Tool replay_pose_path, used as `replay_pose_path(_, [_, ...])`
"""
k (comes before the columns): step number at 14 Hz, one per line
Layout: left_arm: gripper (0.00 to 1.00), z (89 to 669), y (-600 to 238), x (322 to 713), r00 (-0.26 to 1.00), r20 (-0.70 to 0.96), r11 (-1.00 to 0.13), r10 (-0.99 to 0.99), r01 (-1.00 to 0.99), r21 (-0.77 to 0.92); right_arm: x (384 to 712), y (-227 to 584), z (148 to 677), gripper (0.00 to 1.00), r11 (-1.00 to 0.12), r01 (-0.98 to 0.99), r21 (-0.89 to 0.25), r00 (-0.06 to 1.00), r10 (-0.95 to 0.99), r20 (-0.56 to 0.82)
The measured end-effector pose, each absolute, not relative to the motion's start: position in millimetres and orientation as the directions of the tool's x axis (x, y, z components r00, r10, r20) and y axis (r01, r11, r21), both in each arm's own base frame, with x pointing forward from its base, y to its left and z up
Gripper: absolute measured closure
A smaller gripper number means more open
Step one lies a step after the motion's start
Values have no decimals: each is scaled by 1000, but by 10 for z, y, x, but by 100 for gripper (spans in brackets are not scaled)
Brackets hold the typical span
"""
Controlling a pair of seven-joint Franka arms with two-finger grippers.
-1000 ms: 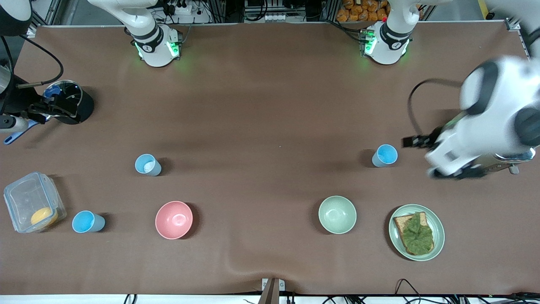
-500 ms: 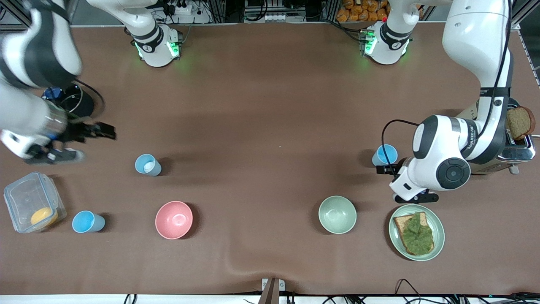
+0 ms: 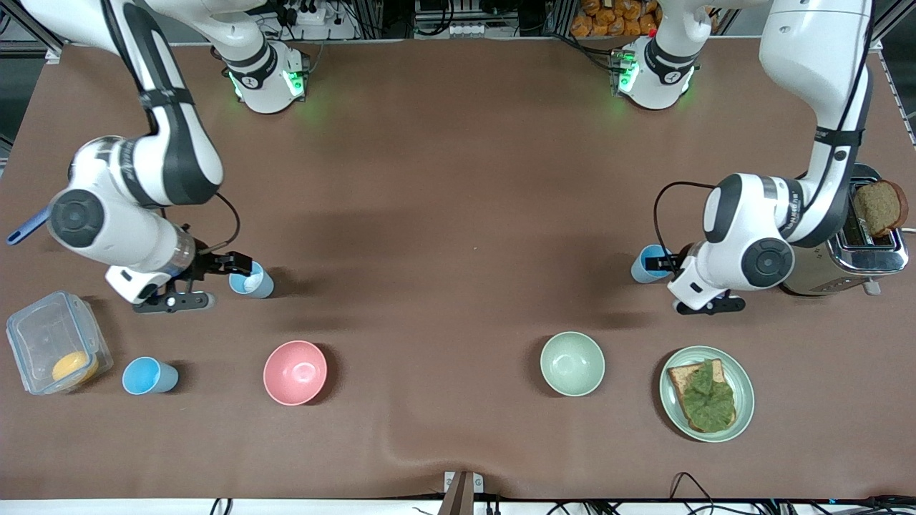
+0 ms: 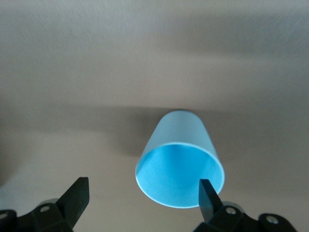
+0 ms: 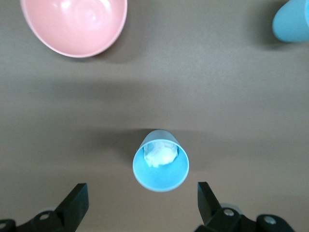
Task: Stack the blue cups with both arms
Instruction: 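Lower the left gripper over its blue cup while the right gripper reaches another cup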
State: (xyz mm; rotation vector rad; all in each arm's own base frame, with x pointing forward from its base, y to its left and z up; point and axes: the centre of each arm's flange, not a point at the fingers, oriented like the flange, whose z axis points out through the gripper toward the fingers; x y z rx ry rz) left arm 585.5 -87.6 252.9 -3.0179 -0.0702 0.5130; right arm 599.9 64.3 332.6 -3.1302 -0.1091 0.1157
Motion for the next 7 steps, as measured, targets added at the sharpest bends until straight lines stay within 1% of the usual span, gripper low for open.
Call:
replay_pose_path(1, [0,2477,-872,5819,940,-336,-996,58,31,-87,5925,634,3087,0,-998,68,-9,996,69,-51])
replay_pose_path(3, [0,2401,-866,5798,939,-338,-996,58,29,-89,5779,636,2712,0,-998,68,-7,996,68,-55])
replay_pose_path(7, [0,2295,-844,5836,948,-314,-996,58,32,-85,5705,738,2387,0,-998,65,-4,994,65,-92])
